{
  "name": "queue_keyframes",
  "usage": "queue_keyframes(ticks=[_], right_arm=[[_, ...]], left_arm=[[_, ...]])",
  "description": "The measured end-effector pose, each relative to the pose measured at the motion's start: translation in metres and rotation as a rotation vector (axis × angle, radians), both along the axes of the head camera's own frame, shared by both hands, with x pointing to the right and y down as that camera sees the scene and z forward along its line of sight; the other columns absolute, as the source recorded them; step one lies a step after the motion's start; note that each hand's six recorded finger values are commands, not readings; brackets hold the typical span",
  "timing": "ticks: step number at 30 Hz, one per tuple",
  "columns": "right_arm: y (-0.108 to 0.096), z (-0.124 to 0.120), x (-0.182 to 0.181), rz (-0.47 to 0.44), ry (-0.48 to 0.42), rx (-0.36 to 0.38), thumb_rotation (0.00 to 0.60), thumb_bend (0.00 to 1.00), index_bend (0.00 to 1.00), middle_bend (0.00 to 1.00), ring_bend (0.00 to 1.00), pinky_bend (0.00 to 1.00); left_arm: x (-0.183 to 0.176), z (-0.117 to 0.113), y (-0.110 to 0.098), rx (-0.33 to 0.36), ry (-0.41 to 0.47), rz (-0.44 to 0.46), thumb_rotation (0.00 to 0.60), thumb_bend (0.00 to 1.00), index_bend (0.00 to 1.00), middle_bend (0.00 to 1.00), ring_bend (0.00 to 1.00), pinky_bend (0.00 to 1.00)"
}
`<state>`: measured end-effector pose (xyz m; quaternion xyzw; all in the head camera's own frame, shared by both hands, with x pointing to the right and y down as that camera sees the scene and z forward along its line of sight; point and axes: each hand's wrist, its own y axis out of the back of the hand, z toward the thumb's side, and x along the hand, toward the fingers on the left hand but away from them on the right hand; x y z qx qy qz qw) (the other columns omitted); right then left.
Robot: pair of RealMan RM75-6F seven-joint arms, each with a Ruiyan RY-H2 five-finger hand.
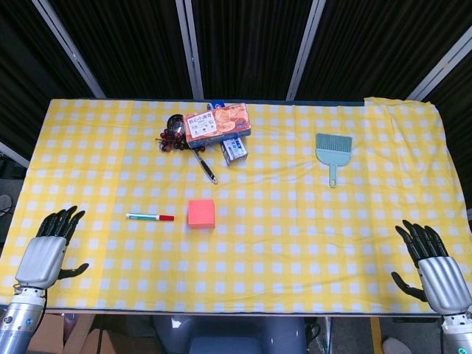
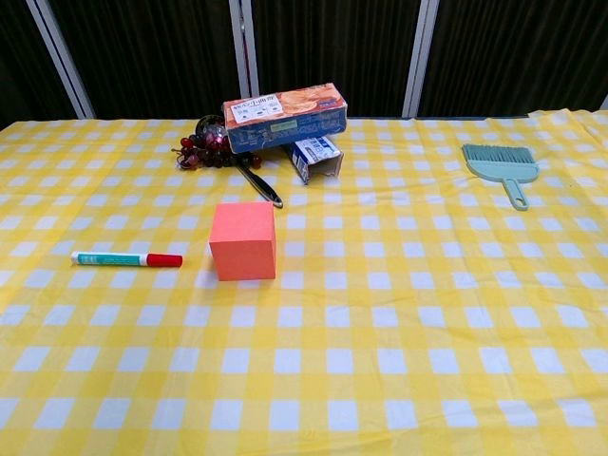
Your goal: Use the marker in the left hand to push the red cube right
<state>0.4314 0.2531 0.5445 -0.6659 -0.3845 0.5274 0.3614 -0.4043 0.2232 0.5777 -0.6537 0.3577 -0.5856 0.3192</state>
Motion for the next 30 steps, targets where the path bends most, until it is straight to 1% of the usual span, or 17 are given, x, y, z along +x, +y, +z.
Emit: queue_keyframes(ticks=[11,13,15,17,19,22,26,30], right_arm=[[0.002,-0.002,0.002,0.008,-0.003,-0.004,0.600,0.34,0.00,0.00,0.00,0.05],[0.002,-0.001,0.002,0.007,-0.003,-0.007,0.600,0.34,0.00,0.00,0.00,0.05],[0.002,-0.001,0.001,0.007,-0.003,-0.009,0.600,0.34,0.00,0.00,0.00,0.05],[0.002,0.000,0.001,0.007,-0.003,-0.010,0.600,0.34,0.00,0.00,0.00,0.05],[0.002,-0.001,0.002,0.009,-0.003,-0.009,0.600,0.34,0.00,0.00,0.00,0.05],[0.002,-0.002,0.003,0.011,-0.004,-0.008,0.600,0.34,0.00,0.00,0.00,0.05],[0.002,-0.002,0.003,0.011,-0.005,-0.009,0.600,0.34,0.00,0.00,0.00,0.05],[0.001,-0.002,0.004,0.015,-0.008,-0.011,0.600,0.34,0.00,0.00,0.00,0.05]], left_arm=[[0.003,0.003,-0.001,-0.014,0.000,0.010,0.600,0.12,0.00,0.00,0.00,0.00],[0.005,0.006,-0.003,-0.022,0.001,0.015,0.600,0.13,0.02,0.00,0.00,0.00],[0.008,0.010,-0.008,-0.032,0.005,0.019,0.600,0.14,0.08,0.00,0.00,0.01],[0.011,0.014,-0.015,-0.038,0.007,0.022,0.600,0.19,0.18,0.02,0.00,0.05],[0.016,0.020,-0.026,-0.037,0.005,0.031,0.600,0.23,0.26,0.05,0.00,0.07],[0.022,0.033,-0.042,-0.043,0.000,0.034,0.600,0.27,0.33,0.07,0.00,0.08],[0.030,0.055,-0.061,-0.062,-0.015,0.023,0.600,0.31,0.42,0.08,0.00,0.08],[0.043,0.083,-0.080,-0.092,-0.045,0.026,0.600,0.31,0.44,0.09,0.00,0.08]])
